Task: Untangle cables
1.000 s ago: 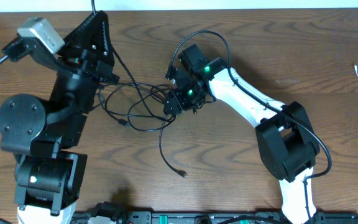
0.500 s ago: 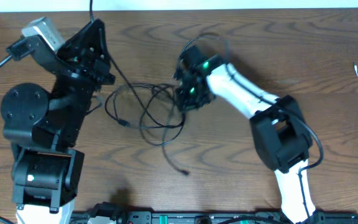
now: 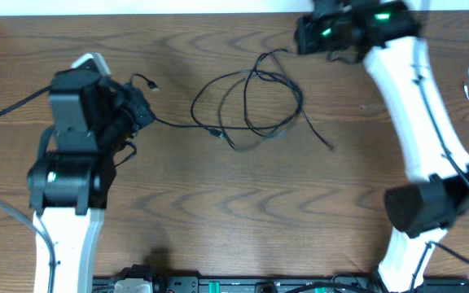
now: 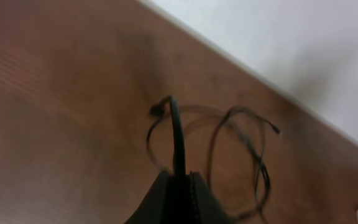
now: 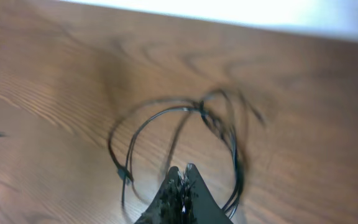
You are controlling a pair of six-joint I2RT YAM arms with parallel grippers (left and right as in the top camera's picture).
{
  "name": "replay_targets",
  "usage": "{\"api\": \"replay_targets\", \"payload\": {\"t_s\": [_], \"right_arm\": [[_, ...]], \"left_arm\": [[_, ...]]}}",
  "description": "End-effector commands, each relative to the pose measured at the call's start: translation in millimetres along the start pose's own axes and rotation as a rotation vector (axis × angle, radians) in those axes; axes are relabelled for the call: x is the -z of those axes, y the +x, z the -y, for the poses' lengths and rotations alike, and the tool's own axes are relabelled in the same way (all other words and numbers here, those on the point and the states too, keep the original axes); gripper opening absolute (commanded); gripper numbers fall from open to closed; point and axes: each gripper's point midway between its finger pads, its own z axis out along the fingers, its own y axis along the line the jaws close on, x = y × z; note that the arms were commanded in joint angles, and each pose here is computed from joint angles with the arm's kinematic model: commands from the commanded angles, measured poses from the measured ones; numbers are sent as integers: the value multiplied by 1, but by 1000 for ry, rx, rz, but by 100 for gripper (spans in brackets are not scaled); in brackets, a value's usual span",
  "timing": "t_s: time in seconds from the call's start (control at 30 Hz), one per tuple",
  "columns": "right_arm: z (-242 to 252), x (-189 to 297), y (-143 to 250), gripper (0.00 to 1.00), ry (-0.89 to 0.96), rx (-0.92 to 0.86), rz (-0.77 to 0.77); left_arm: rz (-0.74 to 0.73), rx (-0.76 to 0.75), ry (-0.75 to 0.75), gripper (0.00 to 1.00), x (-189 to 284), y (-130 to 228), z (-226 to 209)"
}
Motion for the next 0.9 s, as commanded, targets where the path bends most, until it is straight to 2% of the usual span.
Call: {"api": "replay_targets", "payload": {"t_s": [0.0, 0.13, 0.3, 0.43, 0.57, 0.63, 0.7, 0.83, 0.87], "right_arm": [[-24, 27, -5, 1, -66, 96, 34], [-21, 31, 7, 2, -20, 94, -10], [-1, 3, 31, 24, 36, 42, -118], [13, -31, 50, 47, 53, 18, -205], [31, -66, 67, 54, 86, 2, -279], [38, -85, 77, 55, 90, -8, -313], [45, -106, 86, 56, 92, -15, -339], [57, -142, 93, 50, 88, 11, -340], [59, -151, 93, 49, 84, 31, -334]], "left_arm": [[-110, 18, -20, 8, -21, 17, -6], [-260, 19, -102, 7, -44, 46, -24], [-428, 31, -205, 7, -64, 80, -48], [-516, 40, -258, 8, -77, 101, -61], [-551, -16, -250, 8, -86, 113, -60], [-546, -37, -234, 15, -88, 114, -54], [-531, -51, -215, 29, -91, 113, -47], [-496, -77, -173, 55, -97, 109, -33], [-485, -78, -162, 57, -99, 108, -29]]}}
